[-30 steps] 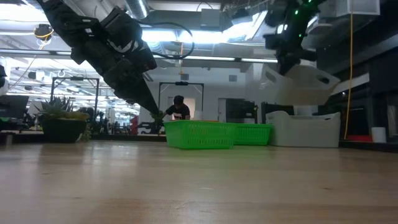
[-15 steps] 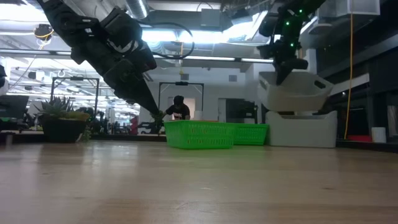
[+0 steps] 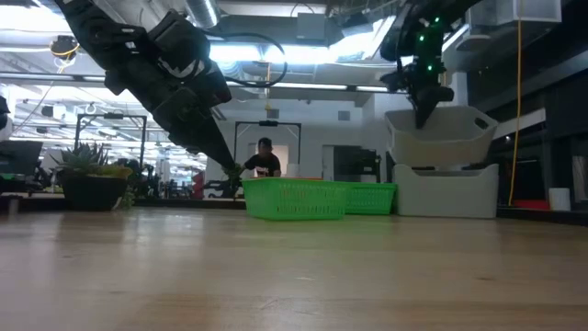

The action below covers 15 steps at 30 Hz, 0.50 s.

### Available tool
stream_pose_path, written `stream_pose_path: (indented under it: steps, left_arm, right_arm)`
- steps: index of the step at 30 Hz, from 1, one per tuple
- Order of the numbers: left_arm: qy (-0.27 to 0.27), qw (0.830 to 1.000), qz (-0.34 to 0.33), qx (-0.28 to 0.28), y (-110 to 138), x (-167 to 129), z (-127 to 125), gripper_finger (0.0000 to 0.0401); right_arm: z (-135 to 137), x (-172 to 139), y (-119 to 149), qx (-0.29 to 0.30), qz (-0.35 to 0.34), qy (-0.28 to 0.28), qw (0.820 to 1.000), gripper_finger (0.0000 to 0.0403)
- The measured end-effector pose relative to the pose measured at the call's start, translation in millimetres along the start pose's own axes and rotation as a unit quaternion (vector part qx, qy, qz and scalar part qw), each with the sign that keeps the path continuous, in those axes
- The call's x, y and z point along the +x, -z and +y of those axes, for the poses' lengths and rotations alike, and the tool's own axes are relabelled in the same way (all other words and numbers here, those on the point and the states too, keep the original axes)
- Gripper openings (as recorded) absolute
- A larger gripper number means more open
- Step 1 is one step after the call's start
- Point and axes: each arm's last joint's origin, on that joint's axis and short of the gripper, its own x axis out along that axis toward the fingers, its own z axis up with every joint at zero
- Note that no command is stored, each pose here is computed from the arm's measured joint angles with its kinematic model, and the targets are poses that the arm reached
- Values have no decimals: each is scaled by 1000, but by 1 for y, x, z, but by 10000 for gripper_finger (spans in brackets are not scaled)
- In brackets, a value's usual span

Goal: Stack baskets by color
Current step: Stack the gray bin on the stacked gray bin

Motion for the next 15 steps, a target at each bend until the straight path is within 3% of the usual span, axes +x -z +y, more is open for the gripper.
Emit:
stream_pose_path:
  steps: [7, 15]
  left_arm:
    - [0, 1000, 0, 0, 0, 0, 0, 0]
    - [0, 1000, 0, 0, 0, 0, 0, 0]
  right_arm:
    - [-6, 25, 1, 46, 35, -26, 998, 0]
    - [-10, 40, 4, 80, 19, -77, 994, 0]
